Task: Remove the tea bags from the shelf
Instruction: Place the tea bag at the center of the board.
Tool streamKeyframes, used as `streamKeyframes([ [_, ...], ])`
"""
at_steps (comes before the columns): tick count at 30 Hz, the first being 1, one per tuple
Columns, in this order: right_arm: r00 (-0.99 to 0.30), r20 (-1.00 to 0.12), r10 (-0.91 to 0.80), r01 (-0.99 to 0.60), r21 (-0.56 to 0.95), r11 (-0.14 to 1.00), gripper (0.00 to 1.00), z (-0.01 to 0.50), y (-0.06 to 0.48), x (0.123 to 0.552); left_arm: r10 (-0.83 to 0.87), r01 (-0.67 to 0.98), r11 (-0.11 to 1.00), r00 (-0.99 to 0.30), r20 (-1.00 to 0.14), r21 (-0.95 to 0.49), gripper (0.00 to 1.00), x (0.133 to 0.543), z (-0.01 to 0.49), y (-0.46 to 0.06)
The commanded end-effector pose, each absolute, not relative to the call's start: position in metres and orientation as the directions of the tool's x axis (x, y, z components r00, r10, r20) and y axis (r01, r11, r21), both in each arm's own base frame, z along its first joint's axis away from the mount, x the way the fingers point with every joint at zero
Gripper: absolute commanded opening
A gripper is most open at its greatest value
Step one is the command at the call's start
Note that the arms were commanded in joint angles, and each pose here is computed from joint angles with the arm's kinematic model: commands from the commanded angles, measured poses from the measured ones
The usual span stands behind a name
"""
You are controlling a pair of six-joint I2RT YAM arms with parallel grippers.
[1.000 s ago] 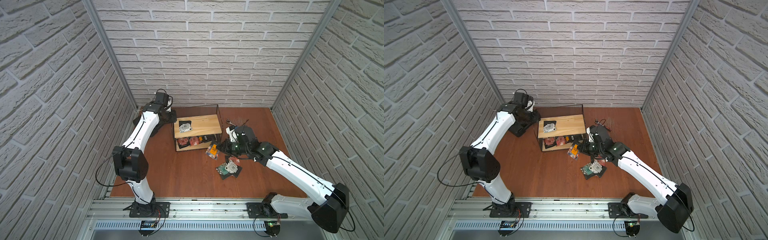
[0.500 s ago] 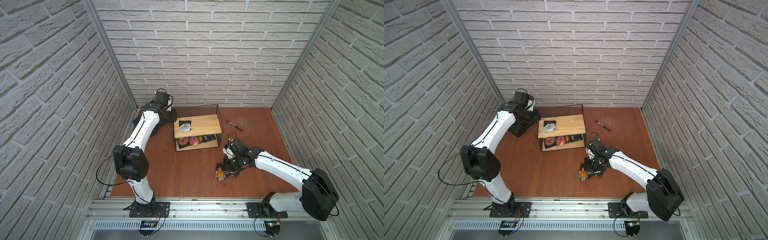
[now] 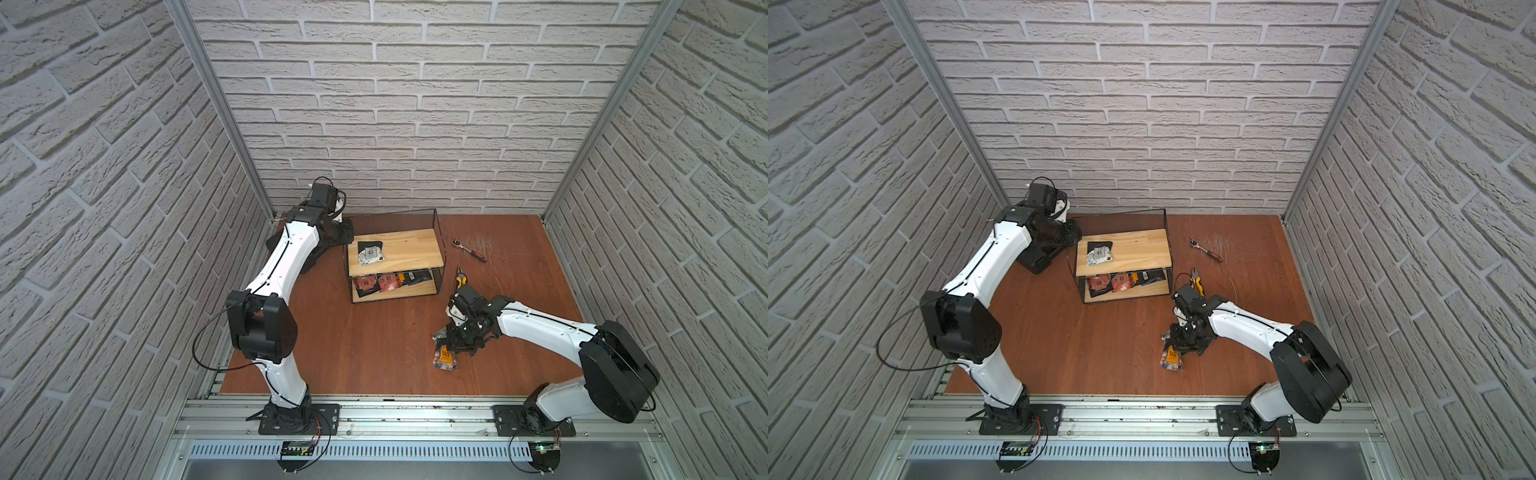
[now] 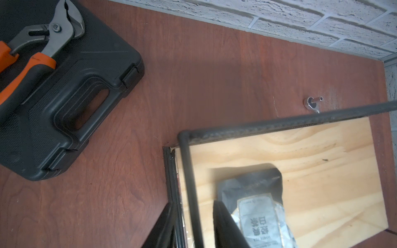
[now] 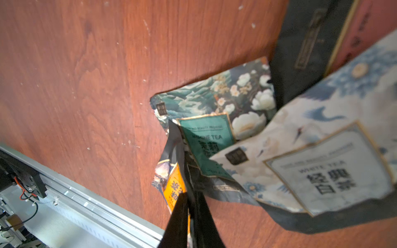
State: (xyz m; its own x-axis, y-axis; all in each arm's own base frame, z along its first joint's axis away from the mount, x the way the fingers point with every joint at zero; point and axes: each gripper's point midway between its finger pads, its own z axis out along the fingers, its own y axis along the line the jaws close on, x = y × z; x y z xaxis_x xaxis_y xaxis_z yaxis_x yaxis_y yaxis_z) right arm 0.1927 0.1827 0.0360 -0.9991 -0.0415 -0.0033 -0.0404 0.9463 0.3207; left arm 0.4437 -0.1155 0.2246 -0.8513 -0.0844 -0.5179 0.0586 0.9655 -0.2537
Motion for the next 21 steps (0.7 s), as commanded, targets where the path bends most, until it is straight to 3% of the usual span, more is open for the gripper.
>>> streamKeyframes([
  [1, -0.999, -0.037, -0.031, -0.040, 0.281, 0.959, 0.20, 0.034, 0.177, 0.199, -0.065, 0.071, 0.968, -0.857, -0.512, -0.242, 0.34, 0.447, 0.219, -0.119],
  [10, -0.994, -0.114, 0.004, -0.023, 0.237, 0.971, 0.46, 0.054, 0.166, 0.207, -0.066, 0.072, 0.967, -0.854, -0.516, -0.243, 0.34, 0.446, 0.222, -0.119],
  [17, -0.970, -0.240, 0.038, -0.008, 0.186, 0.983, 0.52, 0.094, 0.149, 0.217, -0.063, 0.074, 0.967, -0.856, -0.514, -0.242, 0.34, 0.445, 0.220, -0.121],
  [21, -0.921, -0.389, -0.006, -0.075, 0.163, 0.984, 0.52, 0.146, 0.157, 0.233, -0.062, 0.076, 0.967, -0.854, -0.516, -0.243, 0.34, 0.446, 0.221, -0.121],
])
